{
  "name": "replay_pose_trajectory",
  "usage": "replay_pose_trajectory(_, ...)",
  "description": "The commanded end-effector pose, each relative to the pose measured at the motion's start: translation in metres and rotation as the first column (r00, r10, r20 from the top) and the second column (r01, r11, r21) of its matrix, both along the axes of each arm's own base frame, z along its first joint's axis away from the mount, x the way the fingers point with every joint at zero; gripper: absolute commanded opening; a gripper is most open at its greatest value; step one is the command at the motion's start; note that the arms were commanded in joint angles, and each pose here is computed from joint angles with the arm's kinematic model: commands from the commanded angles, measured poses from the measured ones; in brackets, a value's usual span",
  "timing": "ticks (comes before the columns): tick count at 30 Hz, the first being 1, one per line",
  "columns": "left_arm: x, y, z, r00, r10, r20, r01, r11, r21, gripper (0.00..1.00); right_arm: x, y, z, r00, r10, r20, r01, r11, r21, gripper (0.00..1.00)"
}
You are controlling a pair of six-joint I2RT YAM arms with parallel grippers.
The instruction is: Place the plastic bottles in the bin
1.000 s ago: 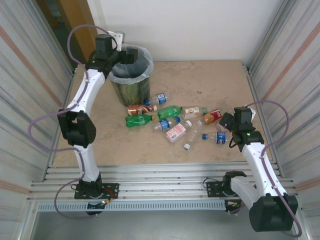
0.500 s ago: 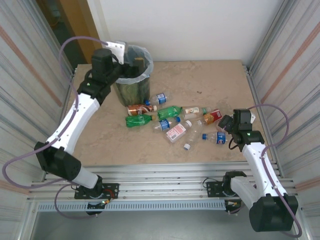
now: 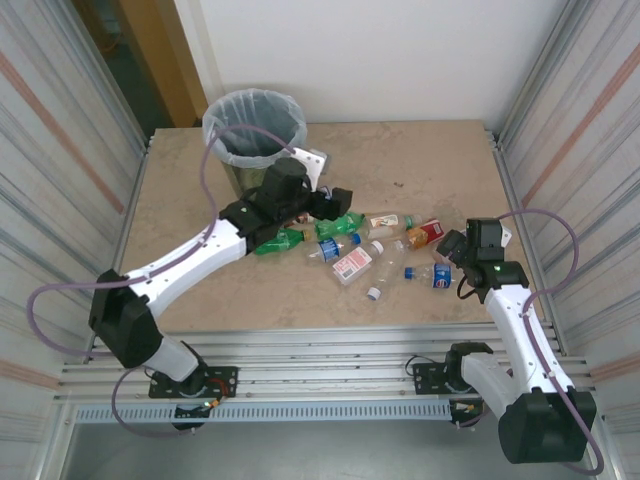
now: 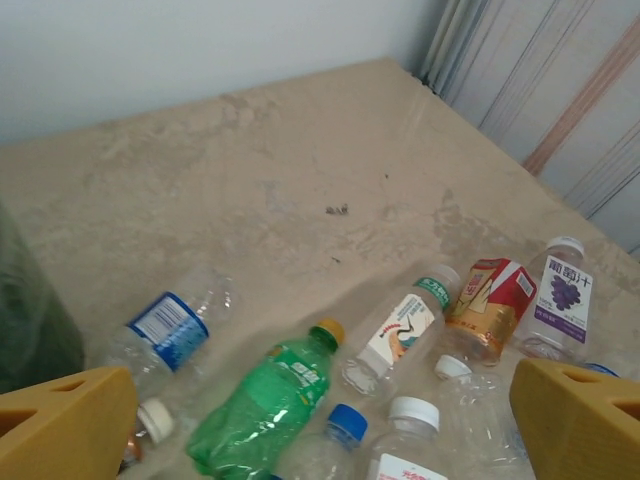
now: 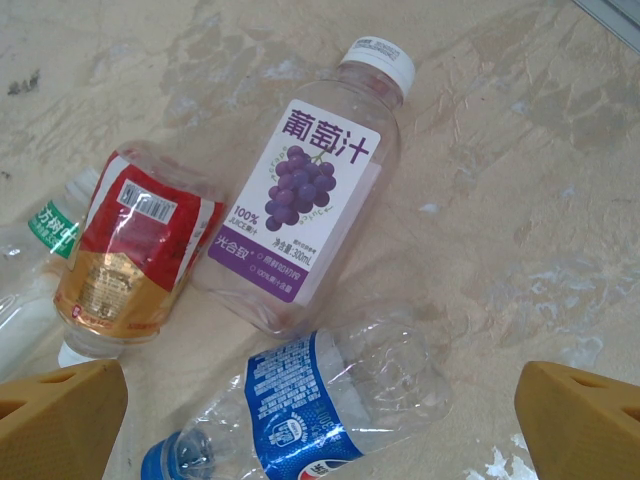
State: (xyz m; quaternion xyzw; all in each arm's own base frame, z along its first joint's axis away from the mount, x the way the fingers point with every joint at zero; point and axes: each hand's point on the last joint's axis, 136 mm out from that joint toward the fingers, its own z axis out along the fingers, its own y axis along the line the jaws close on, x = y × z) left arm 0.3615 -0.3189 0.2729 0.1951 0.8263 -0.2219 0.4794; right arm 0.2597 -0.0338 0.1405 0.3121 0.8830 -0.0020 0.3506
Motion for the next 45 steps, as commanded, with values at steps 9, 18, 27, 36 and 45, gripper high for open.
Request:
replay_pose_trajectory(9, -0.029, -0.068, -0.085, 0.972, 0.010, -0.234, 0.019, 0.992, 0.122, 0.84, -0.007, -0.003, -0.003, 0.999, -0.040, -0.023, 0.040, 0.999, -0.004, 0.98)
replay_pose_trajectory(18, -0.057, -0.106, -0.124, 0.948, -0.066, -0.312, 0.128, 0.975, 0.184, 0.79, -0.008, -0.004, -0.008, 0.998, -0.050, -0.043, 0.049, 0.999, -0.004, 0.98)
replay_pose_trajectory(27, -0.081, -0.128, -0.161, 0.923, -0.107, -0.370, 0.208, 0.946, 0.247, 0.72, -0.009, -0.003, -0.013, 0.998, -0.051, -0.049, 0.051, 0.999, 0.005, 0.98)
replay_pose_trajectory(36, -0.089, -0.143, -0.185, 0.909, -0.132, -0.396, 0.254, 0.928, 0.273, 0.65, -0.012, -0.003, -0.016, 0.997, -0.049, -0.053, 0.050, 0.999, 0.006, 0.98)
replay_pose_trajectory(45, -0.092, -0.147, -0.210, 0.905, -0.108, -0.410, 0.265, 0.899, 0.348, 0.65, -0.012, -0.002, -0.019, 0.998, -0.042, -0.056, 0.042, 0.999, 0.007, 0.98)
